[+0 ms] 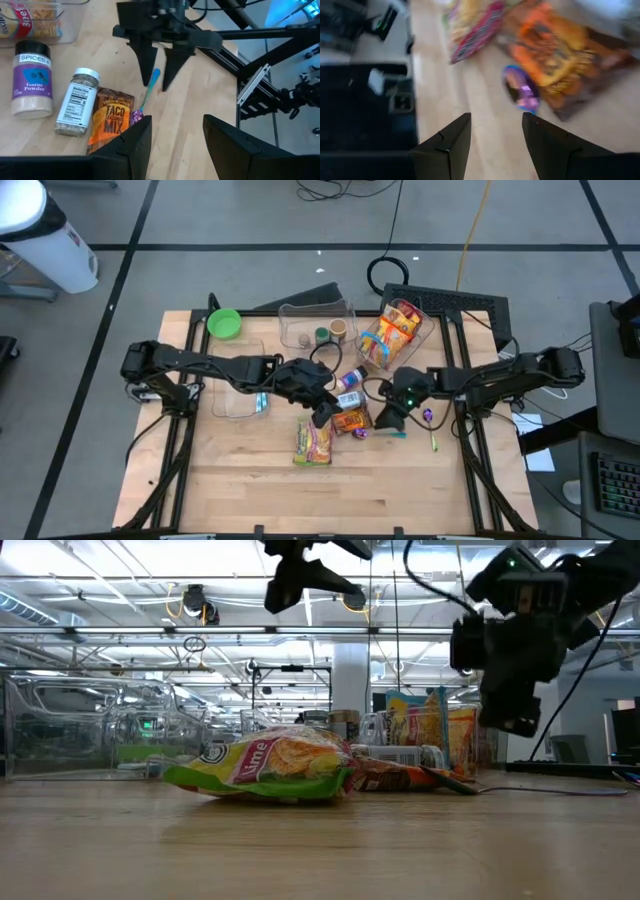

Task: Pick & Place Food Item
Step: Put the orange spice pack into the middle transparent bin

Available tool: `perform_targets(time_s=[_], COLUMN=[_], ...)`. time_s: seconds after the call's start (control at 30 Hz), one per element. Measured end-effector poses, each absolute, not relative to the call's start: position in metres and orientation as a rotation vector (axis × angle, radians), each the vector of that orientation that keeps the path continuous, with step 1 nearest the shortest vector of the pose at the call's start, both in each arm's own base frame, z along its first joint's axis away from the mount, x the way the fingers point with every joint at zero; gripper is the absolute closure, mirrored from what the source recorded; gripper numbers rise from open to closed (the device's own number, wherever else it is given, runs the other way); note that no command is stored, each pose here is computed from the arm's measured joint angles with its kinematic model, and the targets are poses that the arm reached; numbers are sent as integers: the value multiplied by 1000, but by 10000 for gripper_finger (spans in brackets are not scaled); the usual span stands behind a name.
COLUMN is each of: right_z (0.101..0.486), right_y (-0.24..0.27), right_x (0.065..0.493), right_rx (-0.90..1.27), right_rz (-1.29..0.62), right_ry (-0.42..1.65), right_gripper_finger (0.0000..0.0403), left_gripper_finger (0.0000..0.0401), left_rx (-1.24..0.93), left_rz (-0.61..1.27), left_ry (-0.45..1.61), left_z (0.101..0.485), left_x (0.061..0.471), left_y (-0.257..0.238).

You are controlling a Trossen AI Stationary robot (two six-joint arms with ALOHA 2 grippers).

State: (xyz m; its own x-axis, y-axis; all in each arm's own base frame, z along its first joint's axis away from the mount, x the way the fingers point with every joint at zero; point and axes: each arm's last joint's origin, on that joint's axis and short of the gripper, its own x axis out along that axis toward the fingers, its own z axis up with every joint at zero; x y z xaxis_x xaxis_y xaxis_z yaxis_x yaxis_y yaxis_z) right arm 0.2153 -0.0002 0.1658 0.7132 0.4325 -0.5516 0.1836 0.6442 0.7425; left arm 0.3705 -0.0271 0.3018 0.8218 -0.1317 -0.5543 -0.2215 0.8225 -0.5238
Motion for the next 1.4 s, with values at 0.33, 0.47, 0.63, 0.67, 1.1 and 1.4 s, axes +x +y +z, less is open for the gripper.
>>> perform_targets(time_s=[0.33,0.47,0.63,0.67,1.1,1.4], right_z=[140,133,129,127,110,106], right_y=[-3,-4,-7,-7,-7,-7], right_x=[200,198,199,200,212,220], right_rx=[960,977,980,988,1044,1063], right_rz=[-18,-90,-184,-200,-198,-180], right_ry=[777,759,740,740,742,695], right_gripper_finger=[234,234,234,234,234,234], left_gripper_finger=[215,215,215,215,215,215], left_rx=[-603,-579,-559,-558,-558,-557], left_rz=[52,44,38,38,39,41], left_ry=[628,628,627,627,627,635], left_z=[301,301,301,301,301,300], left_x=[370,370,370,370,370,369], left_y=[-27,-27,-27,-27,-26,-26])
